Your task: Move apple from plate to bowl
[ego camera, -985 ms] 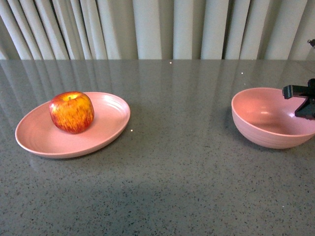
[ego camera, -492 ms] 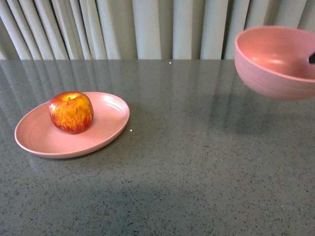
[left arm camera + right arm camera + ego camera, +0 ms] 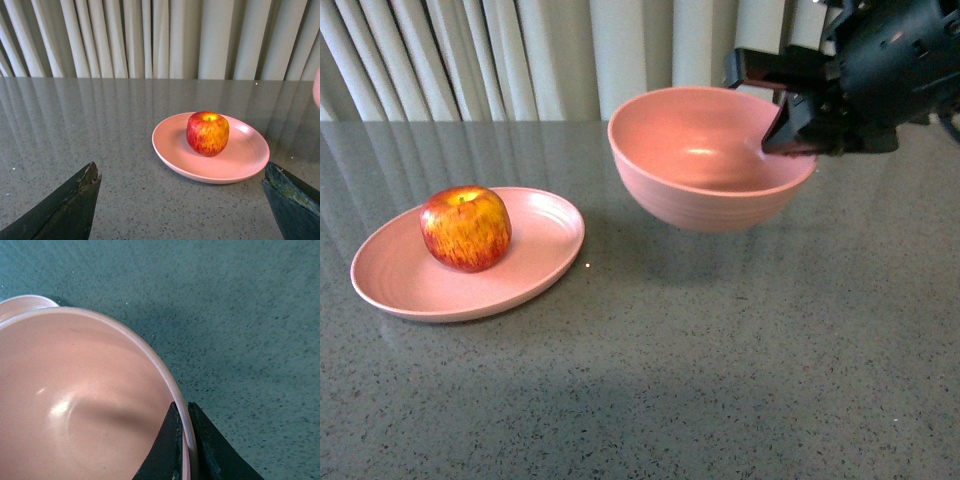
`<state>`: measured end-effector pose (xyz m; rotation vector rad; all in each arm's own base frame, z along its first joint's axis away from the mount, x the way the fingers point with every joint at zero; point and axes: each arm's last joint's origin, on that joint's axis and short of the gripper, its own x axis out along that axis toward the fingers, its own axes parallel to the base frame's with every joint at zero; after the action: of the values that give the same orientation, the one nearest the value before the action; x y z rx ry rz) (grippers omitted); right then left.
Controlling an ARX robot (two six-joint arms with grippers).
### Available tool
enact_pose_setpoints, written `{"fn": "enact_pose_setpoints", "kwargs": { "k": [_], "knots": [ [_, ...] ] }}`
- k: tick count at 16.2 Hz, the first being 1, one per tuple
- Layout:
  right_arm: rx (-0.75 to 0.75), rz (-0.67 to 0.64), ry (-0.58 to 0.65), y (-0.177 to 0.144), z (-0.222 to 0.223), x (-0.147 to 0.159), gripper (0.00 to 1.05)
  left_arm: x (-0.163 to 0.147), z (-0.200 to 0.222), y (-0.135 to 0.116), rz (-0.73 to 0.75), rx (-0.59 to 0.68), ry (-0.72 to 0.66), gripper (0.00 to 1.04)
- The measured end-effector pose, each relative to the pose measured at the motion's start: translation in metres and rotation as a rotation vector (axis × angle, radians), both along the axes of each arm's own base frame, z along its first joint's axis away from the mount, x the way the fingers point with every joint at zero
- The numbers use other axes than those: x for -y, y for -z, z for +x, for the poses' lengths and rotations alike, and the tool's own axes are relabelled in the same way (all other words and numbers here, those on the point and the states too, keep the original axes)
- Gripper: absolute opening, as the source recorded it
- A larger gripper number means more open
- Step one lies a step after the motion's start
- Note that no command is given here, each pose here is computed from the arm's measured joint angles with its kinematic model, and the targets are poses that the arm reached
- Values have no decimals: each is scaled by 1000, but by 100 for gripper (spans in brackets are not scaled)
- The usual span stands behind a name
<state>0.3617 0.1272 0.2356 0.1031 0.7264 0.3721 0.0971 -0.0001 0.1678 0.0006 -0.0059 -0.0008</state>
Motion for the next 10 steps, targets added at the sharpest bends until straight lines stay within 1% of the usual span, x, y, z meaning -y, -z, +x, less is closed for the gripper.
{"fn": "enact_pose_setpoints", "kwargs": {
  "k": [2,5,6,10],
  "knots": [
    [-16,-1,-5,6,3,-5,3,0,0,0,0,0,0,98],
    [-71,-21,1,30,14,-18,3,0,0,0,0,0,0,98],
    [-103,-21,3,43,19,-23,3,0,0,0,0,0,0,98],
    [-135,-25,7,54,25,-33,3,0,0,0,0,0,0,98]
  ]
}}
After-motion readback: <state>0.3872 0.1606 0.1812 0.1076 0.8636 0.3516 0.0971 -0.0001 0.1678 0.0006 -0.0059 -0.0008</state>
